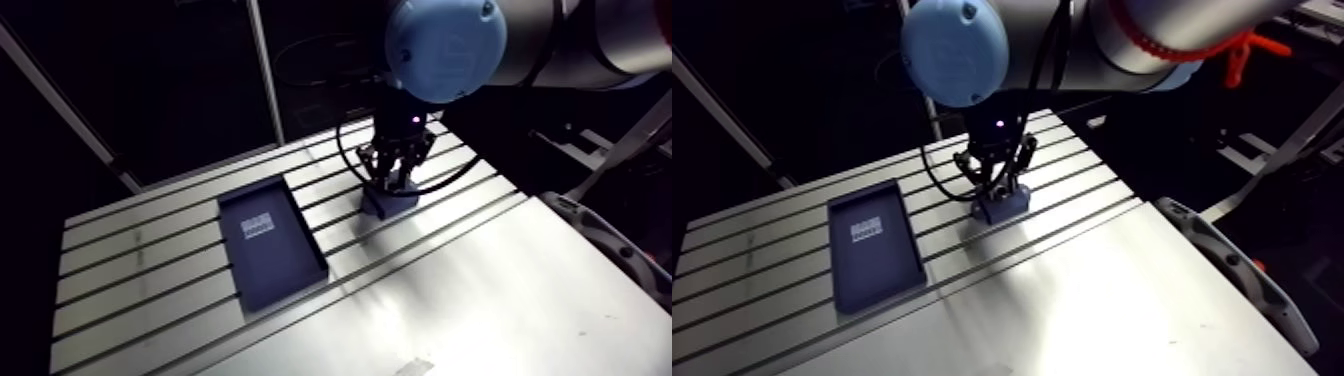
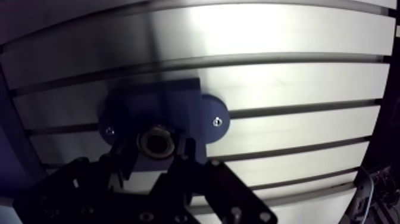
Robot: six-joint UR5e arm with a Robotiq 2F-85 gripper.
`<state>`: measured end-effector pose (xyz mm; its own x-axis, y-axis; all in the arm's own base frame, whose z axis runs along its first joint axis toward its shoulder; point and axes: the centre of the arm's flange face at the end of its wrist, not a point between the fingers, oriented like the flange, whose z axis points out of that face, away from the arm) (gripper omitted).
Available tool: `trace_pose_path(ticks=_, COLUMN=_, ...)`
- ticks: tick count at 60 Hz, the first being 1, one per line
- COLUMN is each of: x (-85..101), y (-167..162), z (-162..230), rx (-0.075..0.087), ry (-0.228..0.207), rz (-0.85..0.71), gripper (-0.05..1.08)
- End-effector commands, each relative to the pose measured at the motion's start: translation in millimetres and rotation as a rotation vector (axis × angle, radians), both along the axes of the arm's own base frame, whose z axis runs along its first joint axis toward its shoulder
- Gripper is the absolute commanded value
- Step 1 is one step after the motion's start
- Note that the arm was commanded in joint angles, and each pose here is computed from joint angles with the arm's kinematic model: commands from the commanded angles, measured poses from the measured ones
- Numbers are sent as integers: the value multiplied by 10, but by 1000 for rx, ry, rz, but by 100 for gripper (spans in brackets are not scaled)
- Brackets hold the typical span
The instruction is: Pick up the bearing and press it into the housing until flush.
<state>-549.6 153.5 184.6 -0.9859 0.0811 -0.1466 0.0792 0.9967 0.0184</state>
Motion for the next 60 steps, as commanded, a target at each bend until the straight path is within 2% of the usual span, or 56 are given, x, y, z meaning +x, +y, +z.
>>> trace_pose_path(ticks=1, x=0, y=16, z=-6, rx=0, ry=-1, rz=-1, gripper=73)
trace_pose_path(ticks=19, x=10, y=11, z=-9, rx=-1, ry=-2, rz=0, gripper=73)
trace_pose_path(ticks=21, x=10, y=11, z=-9, rx=-1, ry=-2, rz=0, gripper=70)
trace_pose_path(ticks=22, x=10, y=11, z=-2, rx=-1, ry=-1, rz=-1, gripper=59)
trace_pose_path(ticks=23, x=10, y=11, z=-2, rx=-1, ry=-1, rz=-1, gripper=59)
trace_pose_path(ticks=24, x=10, y=11, z=-1, rx=-1, ry=-1, rz=0, gripper=42)
trace_pose_path(ticks=25, x=10, y=11, z=-1, rx=-1, ry=-1, rz=0, gripper=42)
trace_pose_path(ticks=26, x=15, y=8, z=2, rx=-1, ry=-1, rz=3, gripper=23)
trace_pose_path(ticks=27, x=15, y=8, z=2, rx=-1, ry=-1, rz=3, gripper=23)
trace_pose_path(ticks=28, x=16, y=1, z=8, rx=0, ry=-1, rz=3, gripper=7)
trace_pose_path(ticks=29, x=15, y=2, z=18, rx=3, ry=0, rz=5, gripper=2)
trace_pose_path(ticks=40, x=5, y=18, z=100, rx=18, ry=10, rz=8, gripper=1)
trace_pose_path(ticks=44, x=-12, y=27, z=210, rx=28, ry=27, rz=9, gripper=1)
trace_pose_path(ticks=57, x=-19, y=14, z=426, rx=34, ry=55, rz=10, gripper=1)
trace_pose_path(ticks=60, x=-3, y=4, z=490, rx=31, ry=49, rz=6, gripper=7)
